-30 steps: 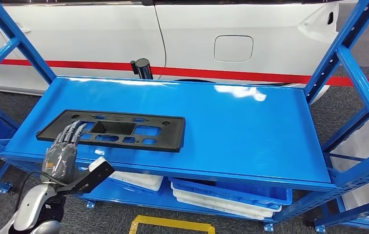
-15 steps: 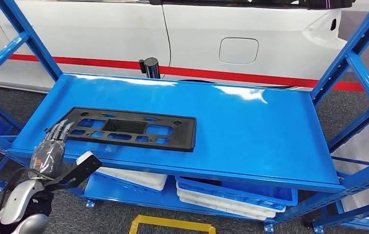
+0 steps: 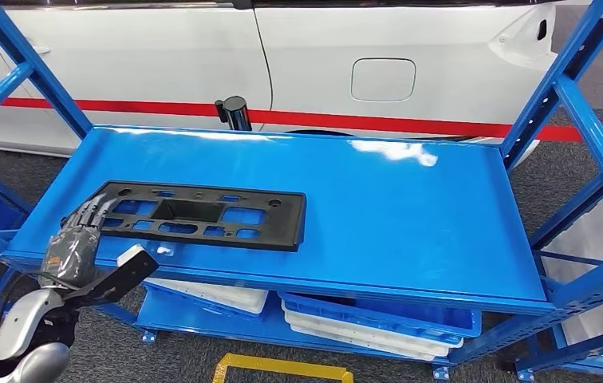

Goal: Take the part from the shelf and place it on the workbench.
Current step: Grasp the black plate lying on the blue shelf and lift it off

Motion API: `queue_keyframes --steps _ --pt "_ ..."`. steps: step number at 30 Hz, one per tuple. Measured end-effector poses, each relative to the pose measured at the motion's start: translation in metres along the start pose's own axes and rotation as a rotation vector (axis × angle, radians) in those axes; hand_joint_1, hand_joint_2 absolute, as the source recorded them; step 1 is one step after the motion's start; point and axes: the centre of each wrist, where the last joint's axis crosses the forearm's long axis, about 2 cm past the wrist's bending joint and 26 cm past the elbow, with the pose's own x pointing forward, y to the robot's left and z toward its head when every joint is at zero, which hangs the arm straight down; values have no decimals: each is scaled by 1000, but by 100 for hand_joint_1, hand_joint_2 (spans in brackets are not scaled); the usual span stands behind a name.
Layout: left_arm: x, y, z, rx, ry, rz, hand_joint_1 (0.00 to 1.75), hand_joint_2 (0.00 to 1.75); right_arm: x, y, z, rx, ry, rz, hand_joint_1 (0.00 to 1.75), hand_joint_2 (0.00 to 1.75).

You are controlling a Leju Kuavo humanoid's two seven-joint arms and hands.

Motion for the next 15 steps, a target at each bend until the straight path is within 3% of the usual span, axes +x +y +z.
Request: queue_keyframes --steps 15 --pt "8 2 -21 -46 -54 -42 0 175 5 -3 -1 2 -11 25 0 0"
